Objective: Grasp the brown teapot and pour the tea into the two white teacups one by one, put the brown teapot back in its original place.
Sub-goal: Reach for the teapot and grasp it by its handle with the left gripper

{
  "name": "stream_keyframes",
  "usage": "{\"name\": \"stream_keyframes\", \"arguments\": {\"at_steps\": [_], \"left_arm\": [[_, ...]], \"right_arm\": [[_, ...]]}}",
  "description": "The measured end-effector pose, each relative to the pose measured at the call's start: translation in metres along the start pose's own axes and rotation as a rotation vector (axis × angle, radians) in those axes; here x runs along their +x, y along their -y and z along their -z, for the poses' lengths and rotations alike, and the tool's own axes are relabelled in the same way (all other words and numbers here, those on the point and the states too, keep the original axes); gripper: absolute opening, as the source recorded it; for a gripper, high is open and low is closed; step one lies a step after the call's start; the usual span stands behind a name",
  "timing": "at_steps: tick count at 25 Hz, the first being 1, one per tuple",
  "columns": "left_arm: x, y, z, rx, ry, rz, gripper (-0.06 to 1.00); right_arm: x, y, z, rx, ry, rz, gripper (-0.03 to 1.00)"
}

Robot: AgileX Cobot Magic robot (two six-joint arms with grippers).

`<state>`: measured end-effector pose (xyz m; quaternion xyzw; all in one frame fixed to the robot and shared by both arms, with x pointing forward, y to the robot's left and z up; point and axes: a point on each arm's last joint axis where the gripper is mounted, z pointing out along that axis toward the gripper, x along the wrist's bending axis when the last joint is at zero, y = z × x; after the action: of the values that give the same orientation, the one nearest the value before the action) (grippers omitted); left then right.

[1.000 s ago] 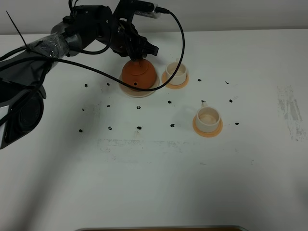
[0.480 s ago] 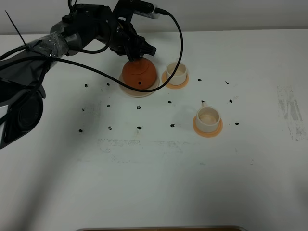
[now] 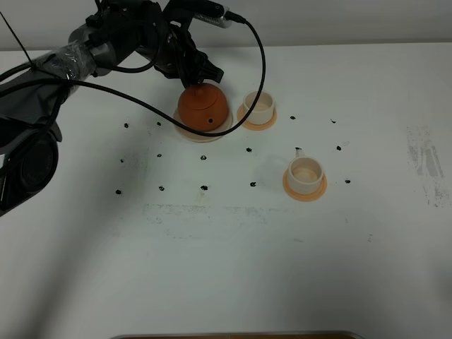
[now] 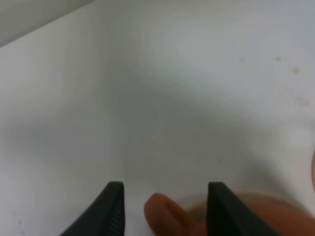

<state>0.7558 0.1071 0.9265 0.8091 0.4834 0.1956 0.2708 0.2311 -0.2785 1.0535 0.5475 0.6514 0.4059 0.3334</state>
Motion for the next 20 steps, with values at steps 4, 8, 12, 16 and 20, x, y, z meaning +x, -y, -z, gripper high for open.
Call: {"name": "stream_keyframes", "arguments": {"at_steps": [4,8,12,16,20], "left_arm": [[0.0016,0.0001,0.0023,0.016,-0.016,-0.026,0.41],[0.0026,-0.0004,0.0041,0.026,-0.026,-0.041,0.41],[0.0033,-0.0012,0.0080,0.039,-0.032,-0.056,0.41],[0.0037,-0.0009,0.0086,0.045,-0.036,-0.065,0.41],[0.0038,-0.0013,0.0086,0.041,-0.036,-0.074,0.41]], "right_arm": [[0.0000,0.0000,0.0000,0.000,0.000,0.000,0.44],[0.0000,0.0000,0.0000,0.000,0.000,0.000,0.44],[0.0000,0.0000,0.0000,0.000,0.000,0.000,0.44],[0.0000,0.0000,0.0000,0.000,0.000,0.000,0.44],[0.0000,0.0000,0.0000,0.000,0.000,0.000,0.44]]}}
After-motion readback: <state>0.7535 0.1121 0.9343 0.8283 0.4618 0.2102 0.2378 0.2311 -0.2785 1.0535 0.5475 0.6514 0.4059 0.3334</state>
